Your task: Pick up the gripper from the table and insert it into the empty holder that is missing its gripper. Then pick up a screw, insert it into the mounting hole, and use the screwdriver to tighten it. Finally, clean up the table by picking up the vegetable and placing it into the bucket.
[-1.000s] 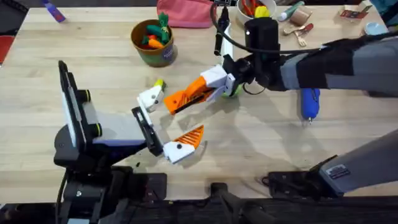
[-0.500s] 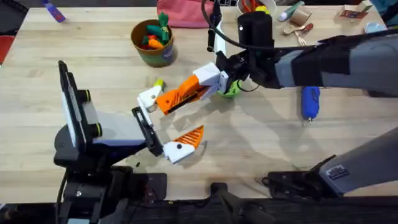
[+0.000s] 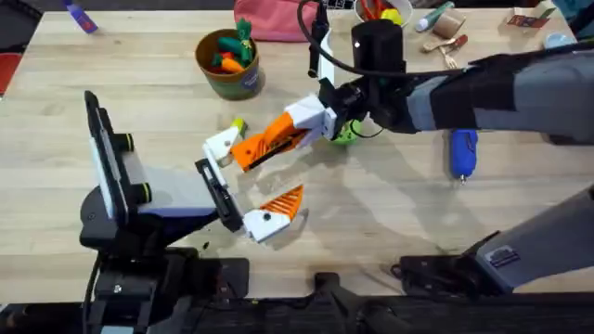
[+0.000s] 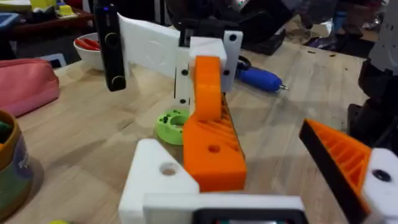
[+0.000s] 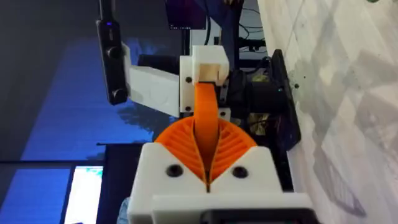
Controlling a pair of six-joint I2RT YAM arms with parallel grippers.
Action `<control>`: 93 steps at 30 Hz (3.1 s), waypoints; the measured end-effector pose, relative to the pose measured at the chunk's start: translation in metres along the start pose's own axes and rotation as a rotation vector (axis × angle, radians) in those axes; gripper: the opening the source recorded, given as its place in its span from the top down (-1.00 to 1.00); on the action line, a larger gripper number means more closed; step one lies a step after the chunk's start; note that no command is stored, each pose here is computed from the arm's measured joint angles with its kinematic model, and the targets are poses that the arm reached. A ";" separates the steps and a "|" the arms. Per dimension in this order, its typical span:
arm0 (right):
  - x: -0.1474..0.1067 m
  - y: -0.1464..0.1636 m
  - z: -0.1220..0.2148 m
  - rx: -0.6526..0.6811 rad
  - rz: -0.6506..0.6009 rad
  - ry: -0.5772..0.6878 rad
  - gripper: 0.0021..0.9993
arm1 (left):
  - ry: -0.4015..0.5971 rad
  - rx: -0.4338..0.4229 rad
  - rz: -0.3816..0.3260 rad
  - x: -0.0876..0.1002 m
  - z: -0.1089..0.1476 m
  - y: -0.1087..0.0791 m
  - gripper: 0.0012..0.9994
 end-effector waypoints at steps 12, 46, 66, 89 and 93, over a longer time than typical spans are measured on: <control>0.006 -0.005 -0.002 -0.015 0.025 -0.025 0.99 | 0.000 -0.004 0.004 0.000 0.000 0.000 -0.97; 0.020 -0.006 -0.020 -0.078 0.037 -0.113 0.99 | 0.000 0.008 0.039 0.000 0.000 0.001 -0.97; 0.016 -0.005 -0.023 -0.070 0.030 -0.088 0.99 | 0.000 -0.002 0.038 0.000 0.000 0.000 -0.97; 0.016 -0.007 -0.028 -0.079 0.014 -0.090 -0.76 | 0.000 -0.004 0.023 0.000 0.000 0.000 -0.97; 0.016 -0.007 -0.029 -0.081 0.012 -0.091 -0.85 | 0.000 -0.004 0.021 0.000 0.000 0.000 -0.97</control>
Point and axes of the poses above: each hand's point on the last joint's axis, 136 mm out from that joint toward the fingers, its own z axis back along the fingers, its own y axis along the line the jaws close on, x = y × z, the point moved 4 cm from there along z, back along the fingers, and after that the axes turned 3 degrees about -z, right-handed, at the moved point
